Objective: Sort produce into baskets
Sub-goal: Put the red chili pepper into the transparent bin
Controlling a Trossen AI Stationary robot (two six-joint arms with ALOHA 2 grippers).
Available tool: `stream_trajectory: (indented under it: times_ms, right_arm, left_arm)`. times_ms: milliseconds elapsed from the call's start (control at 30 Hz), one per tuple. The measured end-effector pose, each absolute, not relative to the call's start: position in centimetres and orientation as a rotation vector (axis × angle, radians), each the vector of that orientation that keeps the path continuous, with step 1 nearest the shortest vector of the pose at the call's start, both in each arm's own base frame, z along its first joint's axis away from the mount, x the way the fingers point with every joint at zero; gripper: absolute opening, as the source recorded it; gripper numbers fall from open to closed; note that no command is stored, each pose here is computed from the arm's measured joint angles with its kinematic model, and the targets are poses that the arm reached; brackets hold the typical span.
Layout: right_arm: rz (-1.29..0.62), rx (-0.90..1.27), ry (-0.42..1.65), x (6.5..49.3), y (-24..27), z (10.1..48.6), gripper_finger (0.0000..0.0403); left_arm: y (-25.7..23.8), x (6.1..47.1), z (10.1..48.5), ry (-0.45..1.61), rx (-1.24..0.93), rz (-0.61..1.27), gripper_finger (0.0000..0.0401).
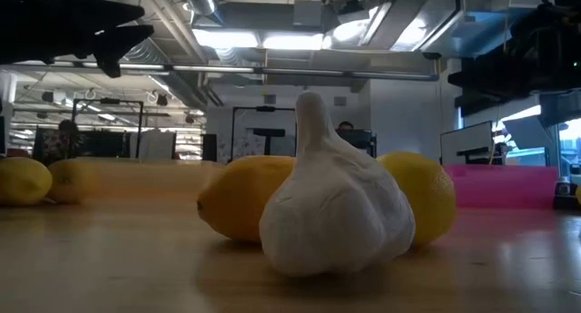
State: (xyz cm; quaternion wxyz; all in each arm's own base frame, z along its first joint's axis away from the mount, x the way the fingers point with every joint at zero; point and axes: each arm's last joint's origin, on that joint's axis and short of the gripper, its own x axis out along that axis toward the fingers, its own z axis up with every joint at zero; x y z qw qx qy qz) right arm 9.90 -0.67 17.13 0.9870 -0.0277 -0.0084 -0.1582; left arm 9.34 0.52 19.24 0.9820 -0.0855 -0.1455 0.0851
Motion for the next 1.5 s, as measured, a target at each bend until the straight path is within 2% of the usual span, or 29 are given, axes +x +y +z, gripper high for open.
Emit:
stream_trajectory:
  times_ms: [200,533,667,933,1167,1300,1500]
  right_arm:
    - [-0.317,-0.053,-0.031,10.5,-0.7,17.3,0.001]
    - [-0.281,-0.048,-0.028,11.6,-0.5,17.7,0.001]
    - [-0.281,-0.057,0.008,12.6,-0.5,19.1,0.001]
    - [-0.267,-0.093,0.172,16.8,-0.3,21.1,0.001]
    - [-0.354,-0.158,0.314,21.6,-0.5,21.6,0.001]
    - [-0.312,-0.214,0.46,24.3,-0.7,20.8,0.0034]
    - [-0.127,-0.186,0.663,27.2,-1.6,18.8,0.0111]
  left_arm:
    - [0.6,9.3,19.4,-0.322,-0.29,0.19,0.017]
    - [0.7,9.5,19.3,-0.316,-0.353,0.206,0.017]
    - [0.8,9.9,19.5,-0.325,-0.312,0.237,0.017]
    - [0.7,11.4,18.9,-0.217,-0.303,0.253,0.017]
    - [0.7,13.0,19.1,-0.111,-0.334,0.264,0.017]
    - [0.5,14.0,19.2,-0.053,-0.347,0.26,0.017]
    - [0.0,15.3,19.0,0.034,-0.363,0.249,0.017]
